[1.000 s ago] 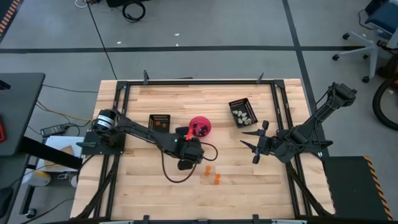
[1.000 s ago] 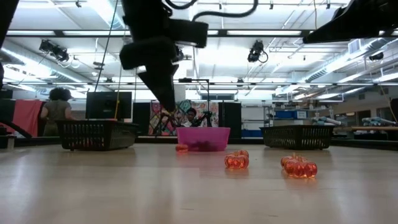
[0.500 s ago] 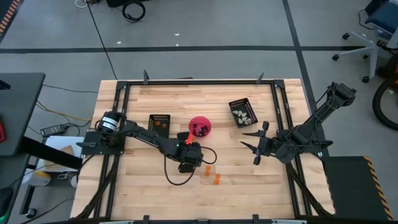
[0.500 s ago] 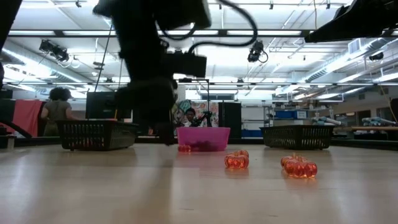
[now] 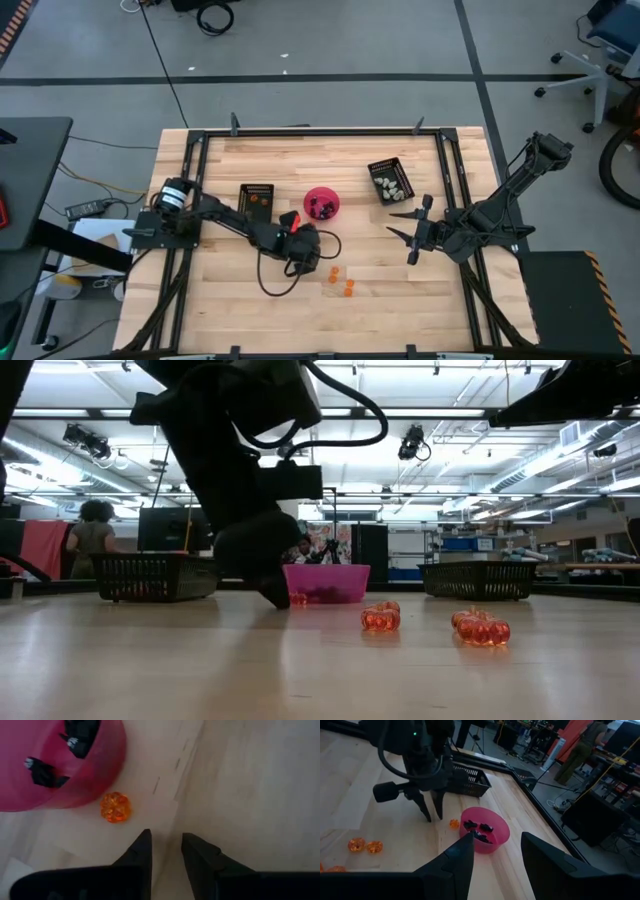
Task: Sort Halloween decoration
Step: Put the orange pumpkin toy into the left black bin
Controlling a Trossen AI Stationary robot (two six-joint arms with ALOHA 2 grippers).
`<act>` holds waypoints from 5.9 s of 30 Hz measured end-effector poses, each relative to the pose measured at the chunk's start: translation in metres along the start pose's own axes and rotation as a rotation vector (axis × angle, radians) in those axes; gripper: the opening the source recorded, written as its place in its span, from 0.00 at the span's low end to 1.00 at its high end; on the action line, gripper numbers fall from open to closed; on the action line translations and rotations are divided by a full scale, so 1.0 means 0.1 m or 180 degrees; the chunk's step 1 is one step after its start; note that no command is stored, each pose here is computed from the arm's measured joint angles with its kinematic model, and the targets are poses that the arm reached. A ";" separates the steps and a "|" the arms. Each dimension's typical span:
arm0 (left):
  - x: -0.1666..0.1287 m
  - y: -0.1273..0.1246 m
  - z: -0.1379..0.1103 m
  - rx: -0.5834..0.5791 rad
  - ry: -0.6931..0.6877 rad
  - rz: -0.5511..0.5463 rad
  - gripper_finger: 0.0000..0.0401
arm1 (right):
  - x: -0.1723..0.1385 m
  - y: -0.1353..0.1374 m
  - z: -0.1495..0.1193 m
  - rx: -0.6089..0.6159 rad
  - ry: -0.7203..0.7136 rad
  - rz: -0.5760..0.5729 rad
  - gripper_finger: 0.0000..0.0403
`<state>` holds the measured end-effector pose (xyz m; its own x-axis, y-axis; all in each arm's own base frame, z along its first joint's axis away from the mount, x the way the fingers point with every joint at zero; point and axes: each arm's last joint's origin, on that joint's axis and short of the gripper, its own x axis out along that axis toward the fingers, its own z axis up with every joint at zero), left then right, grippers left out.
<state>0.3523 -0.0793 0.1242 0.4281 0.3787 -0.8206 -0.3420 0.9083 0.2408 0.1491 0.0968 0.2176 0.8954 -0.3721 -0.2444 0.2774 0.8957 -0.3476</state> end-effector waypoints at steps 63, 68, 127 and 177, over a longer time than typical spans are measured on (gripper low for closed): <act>0.03 0.42 -0.23 -0.0873 -0.0974 -0.0251 0.48 | 0.01 -0.01 0.02 0.0016 -0.0026 -0.0003 0.41; 0.14 0.36 -0.25 -0.0845 -0.0927 -0.0345 0.48 | 0.01 -0.01 0.02 0.0017 -0.0026 0.0003 0.41; -0.89 0.65 0.24 0.0111 0.0746 0.0099 0.14 | 0.01 -0.01 0.00 0.0010 0.0005 0.0002 0.41; -0.43 -0.51 0.43 0.0526 -0.0838 -0.1203 0.43 | 0.01 0.00 0.00 0.0029 0.0008 0.0042 0.41</act>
<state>0.3876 -0.1341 0.1699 0.7010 0.0297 -0.7126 0.0064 0.9988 0.0479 0.1502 0.0964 0.2177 0.8982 -0.3609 -0.2511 0.2687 0.9027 -0.3362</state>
